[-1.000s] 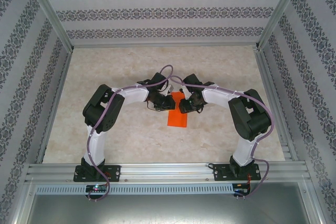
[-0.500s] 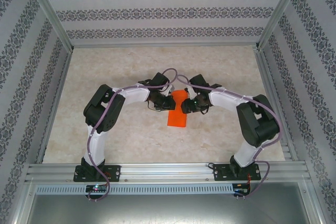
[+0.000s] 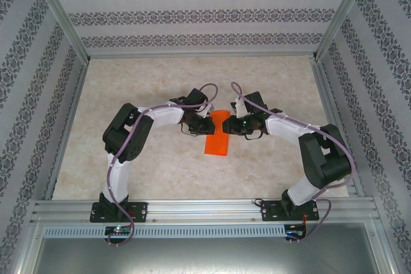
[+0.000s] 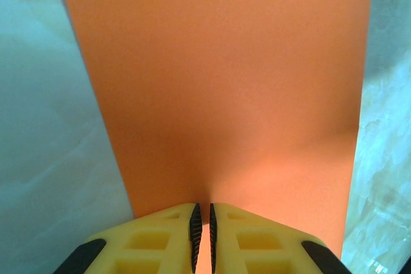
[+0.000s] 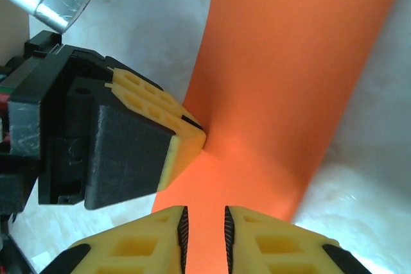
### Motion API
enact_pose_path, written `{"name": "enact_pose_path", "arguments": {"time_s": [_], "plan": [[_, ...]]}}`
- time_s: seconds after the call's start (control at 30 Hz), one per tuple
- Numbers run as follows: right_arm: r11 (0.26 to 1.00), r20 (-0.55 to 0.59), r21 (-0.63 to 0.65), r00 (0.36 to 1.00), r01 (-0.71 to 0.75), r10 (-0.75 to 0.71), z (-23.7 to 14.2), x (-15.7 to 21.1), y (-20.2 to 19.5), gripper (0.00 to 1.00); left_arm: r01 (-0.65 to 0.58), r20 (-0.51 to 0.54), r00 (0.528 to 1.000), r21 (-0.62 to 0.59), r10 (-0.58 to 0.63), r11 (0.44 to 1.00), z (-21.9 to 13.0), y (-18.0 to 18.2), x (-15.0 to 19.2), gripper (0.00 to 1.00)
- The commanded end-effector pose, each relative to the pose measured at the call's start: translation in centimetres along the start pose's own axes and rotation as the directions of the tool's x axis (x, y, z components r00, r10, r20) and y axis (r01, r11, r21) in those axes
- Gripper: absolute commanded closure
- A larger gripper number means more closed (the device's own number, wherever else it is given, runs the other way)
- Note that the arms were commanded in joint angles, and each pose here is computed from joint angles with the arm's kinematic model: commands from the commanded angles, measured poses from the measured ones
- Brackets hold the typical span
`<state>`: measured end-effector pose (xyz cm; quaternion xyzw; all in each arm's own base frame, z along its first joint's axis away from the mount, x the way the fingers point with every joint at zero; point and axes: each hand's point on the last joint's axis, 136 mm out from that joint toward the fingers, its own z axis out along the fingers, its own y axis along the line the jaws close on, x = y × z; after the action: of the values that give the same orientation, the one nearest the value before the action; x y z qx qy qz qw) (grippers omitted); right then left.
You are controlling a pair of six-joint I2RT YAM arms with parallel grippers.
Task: Fold a paper plane with a square sheet of paper (pick it up from the middle)
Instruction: Fold the square sheet of paper in half at the center of the table.
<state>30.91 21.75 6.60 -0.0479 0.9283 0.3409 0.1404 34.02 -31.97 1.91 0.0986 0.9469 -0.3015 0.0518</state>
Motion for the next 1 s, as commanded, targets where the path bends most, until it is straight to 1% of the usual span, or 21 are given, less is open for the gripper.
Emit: {"name": "enact_pose_path", "arguments": {"time_s": [0.0,0.23,0.57,0.67,0.83,0.97], "plan": [[0.997,-0.005,-0.071,1.0,-0.024,0.024,1.0,-0.4,0.7,0.77,0.02,-0.097,0.995,-0.14,-0.034,0.99,2.2,3.9,3.2,0.82],[0.998,-0.047,-0.005,0.997,-0.058,0.058,2.4,0.4,-2.7,0.79,0.017,-0.1,0.994,-0.157,-0.033,0.987,2.2,4.2,3.3,0.82],[0.991,-0.056,0.107,0.994,-0.085,0.091,2.4,1.2,-6.9,0.79,0.008,-0.122,0.992,-0.166,-0.029,0.986,2.2,4.5,3.7,0.82],[0.991,-0.043,0.106,0.995,-0.08,0.085,1.8,0.7,-6.6,0.79,0.009,-0.127,0.991,-0.168,-0.03,0.986,2.3,4.6,3.9,0.82],[0.998,0.033,-0.005,0.997,-0.07,0.07,0.4,-1.6,-3.3,0.8,0.007,-0.13,0.991,-0.171,-0.029,0.985,2.2,4.6,3.9,0.82],[0.995,0.033,-0.053,0.996,-0.083,0.085,1.0,-2.5,-2.6,0.8,0.005,-0.131,0.991,-0.174,-0.029,0.985,2.2,4.6,3.9,0.82]]}}
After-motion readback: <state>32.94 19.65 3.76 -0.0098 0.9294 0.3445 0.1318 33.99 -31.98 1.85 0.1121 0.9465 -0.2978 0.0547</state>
